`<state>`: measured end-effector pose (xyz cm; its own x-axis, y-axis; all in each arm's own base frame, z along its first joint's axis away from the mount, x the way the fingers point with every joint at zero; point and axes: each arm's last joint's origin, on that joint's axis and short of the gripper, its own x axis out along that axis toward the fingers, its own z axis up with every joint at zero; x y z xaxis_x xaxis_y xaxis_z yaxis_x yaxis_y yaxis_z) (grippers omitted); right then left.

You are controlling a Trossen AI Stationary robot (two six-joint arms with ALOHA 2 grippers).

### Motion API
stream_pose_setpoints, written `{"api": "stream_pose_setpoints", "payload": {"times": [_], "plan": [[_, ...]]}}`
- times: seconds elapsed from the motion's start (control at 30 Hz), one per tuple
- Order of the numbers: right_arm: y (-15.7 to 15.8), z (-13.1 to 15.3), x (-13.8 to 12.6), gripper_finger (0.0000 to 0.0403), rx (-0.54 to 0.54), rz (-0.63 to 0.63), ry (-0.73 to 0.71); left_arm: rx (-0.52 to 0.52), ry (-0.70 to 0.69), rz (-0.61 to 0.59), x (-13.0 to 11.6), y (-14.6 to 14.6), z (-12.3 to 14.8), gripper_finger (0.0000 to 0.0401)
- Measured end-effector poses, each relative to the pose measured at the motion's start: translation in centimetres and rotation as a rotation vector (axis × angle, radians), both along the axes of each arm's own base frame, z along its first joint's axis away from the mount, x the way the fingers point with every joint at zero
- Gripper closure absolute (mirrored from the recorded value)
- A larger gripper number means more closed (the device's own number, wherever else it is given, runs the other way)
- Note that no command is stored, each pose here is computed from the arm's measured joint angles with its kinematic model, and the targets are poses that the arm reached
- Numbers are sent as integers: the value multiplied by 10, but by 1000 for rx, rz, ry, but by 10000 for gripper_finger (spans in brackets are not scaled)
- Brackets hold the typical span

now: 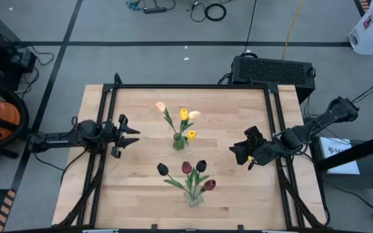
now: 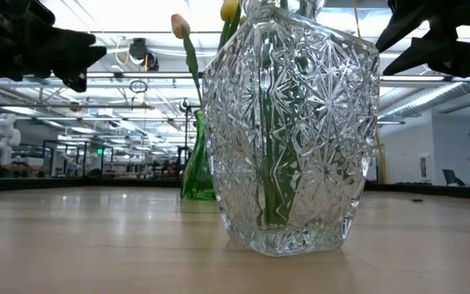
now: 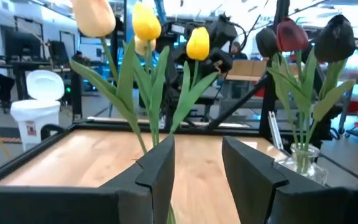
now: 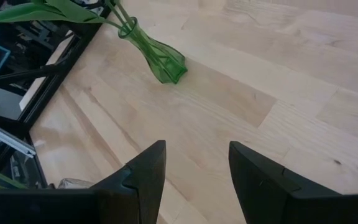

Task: Sort flowers into vase by color
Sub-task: Return to Home Position

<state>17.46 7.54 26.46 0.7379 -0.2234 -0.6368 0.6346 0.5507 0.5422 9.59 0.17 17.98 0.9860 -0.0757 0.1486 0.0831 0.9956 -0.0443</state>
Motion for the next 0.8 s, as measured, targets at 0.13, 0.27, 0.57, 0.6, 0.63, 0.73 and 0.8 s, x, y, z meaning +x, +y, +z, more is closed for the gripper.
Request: {"api": "stream_pose_setpoints", "payload": {"times": [0.13, 0.27, 0.57, 0.6, 0.63, 0.73, 0.8], "plan": [[0, 0, 0, 234, 0, 1, 0, -3, 64, 5, 1, 0, -6, 260], [0, 0, 0, 234, -37, 33, 13, -13, 117, 14, 1, 1, -11, 260], [0, 0, 0, 289, -98, 85, 34, -14, 121, 16, 1, 1, -12, 260], [0, 0, 0, 306, -114, 98, 41, -14, 121, 16, 1, 1, -12, 260], [0, -1, -1, 326, -131, 111, 48, -14, 122, 16, 1, 1, -12, 260], [-1, -2, -2, 384, -204, 168, 89, -14, 123, 18, 1, 1, -12, 260], [-2, -3, -3, 394, -261, 215, 122, -15, 123, 18, 1, 1, -12, 260]]}}
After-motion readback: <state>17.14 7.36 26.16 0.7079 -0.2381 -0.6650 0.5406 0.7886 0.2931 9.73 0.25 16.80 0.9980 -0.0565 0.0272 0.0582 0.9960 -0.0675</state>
